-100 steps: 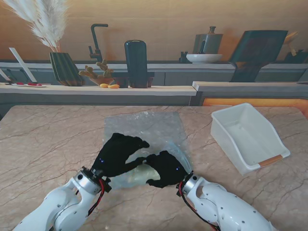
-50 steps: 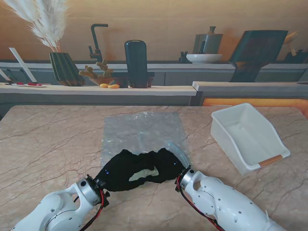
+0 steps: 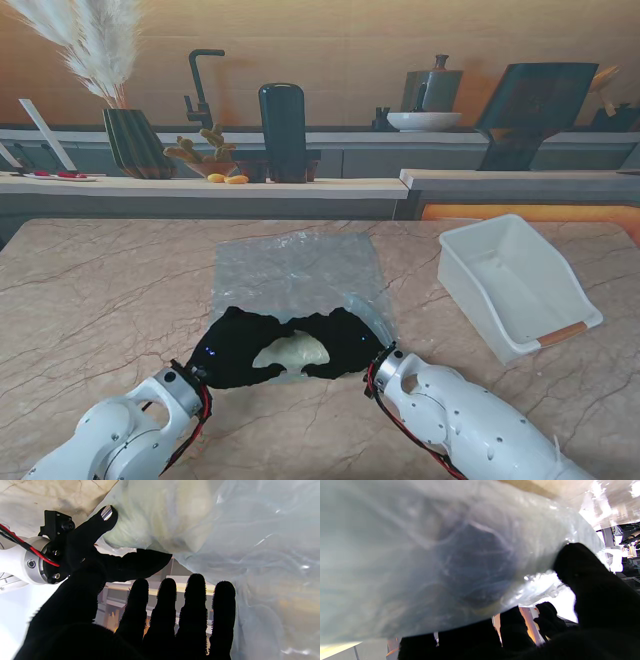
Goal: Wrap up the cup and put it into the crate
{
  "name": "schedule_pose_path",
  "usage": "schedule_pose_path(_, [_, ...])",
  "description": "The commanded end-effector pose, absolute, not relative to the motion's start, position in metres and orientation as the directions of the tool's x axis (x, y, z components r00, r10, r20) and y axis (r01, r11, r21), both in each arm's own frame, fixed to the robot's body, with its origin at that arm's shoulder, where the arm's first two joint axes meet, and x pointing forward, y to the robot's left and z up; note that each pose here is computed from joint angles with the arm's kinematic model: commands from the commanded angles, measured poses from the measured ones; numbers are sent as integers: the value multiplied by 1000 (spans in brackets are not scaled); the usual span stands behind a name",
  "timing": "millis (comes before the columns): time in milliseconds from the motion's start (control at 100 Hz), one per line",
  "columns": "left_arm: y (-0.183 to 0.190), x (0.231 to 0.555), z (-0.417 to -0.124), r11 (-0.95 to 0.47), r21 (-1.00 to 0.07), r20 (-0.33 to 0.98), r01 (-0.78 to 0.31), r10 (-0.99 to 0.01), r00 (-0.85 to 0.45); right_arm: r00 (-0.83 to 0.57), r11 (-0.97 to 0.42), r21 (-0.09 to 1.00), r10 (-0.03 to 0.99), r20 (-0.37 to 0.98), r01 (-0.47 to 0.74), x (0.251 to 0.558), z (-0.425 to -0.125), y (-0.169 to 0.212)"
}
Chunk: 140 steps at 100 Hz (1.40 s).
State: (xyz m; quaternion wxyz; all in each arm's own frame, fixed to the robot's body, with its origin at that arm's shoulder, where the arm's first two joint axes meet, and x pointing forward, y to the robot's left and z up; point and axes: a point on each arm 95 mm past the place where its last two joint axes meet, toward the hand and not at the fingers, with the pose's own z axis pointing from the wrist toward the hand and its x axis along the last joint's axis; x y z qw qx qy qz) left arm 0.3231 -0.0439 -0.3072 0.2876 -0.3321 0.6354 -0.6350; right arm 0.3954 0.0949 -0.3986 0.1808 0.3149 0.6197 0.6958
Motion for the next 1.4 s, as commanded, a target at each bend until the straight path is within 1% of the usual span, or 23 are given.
schedule_pose_path(0, [-41, 325, -314, -8, -994, 74, -111, -793, -604, -733, -154, 974, 641, 227, 167, 391, -406, 96])
schedule_pose_path(170, [-38, 332, -322, 47, -983, 68, -178, -806, -588, -728, -152, 971, 642, 240, 186, 393, -405, 95])
schedule_pose_path(330, [-37, 339, -326, 81, -961, 90, -266, -816, -572, -720, -142, 966, 644, 257, 217, 396, -401, 94])
schedule_pose_path(420, [-38, 342, -326, 107, -953, 75, -282, -822, -565, -711, -127, 961, 651, 266, 244, 397, -400, 94])
schedule_pose_path(510, [-41, 346, -325, 143, -934, 67, -328, -831, -552, -701, -112, 956, 658, 276, 272, 400, -399, 95])
schedule_pose_path(700, [-43, 364, -328, 145, -898, 116, -416, -834, -539, -683, -94, 933, 656, 320, 347, 408, -398, 98])
schedule_pose_path(880, [-42, 376, -330, 172, -863, 117, -475, -847, -518, -673, -77, 902, 640, 371, 424, 417, -392, 104])
schedule_pose_path(990, [-41, 377, -329, 155, -879, 115, -450, -848, -517, -660, -54, 874, 633, 404, 483, 424, -389, 106])
schedule_pose_path(1130, [-38, 375, -322, 128, -926, 96, -355, -829, -550, -618, -54, 819, 629, 472, 571, 434, -389, 106])
schedule_pose_path(1200, [-38, 374, -319, 115, -952, 76, -282, -808, -584, -581, -70, 784, 631, 514, 617, 439, -389, 104])
schedule_pose_path(1320, [-37, 372, -321, 94, -988, 5, -121, -770, -639, -507, -99, 716, 640, 578, 691, 449, -391, 99])
schedule_pose_path(1390, [-37, 368, -323, 77, -994, -8, -76, -758, -653, -453, -123, 664, 640, 621, 737, 454, -391, 96])
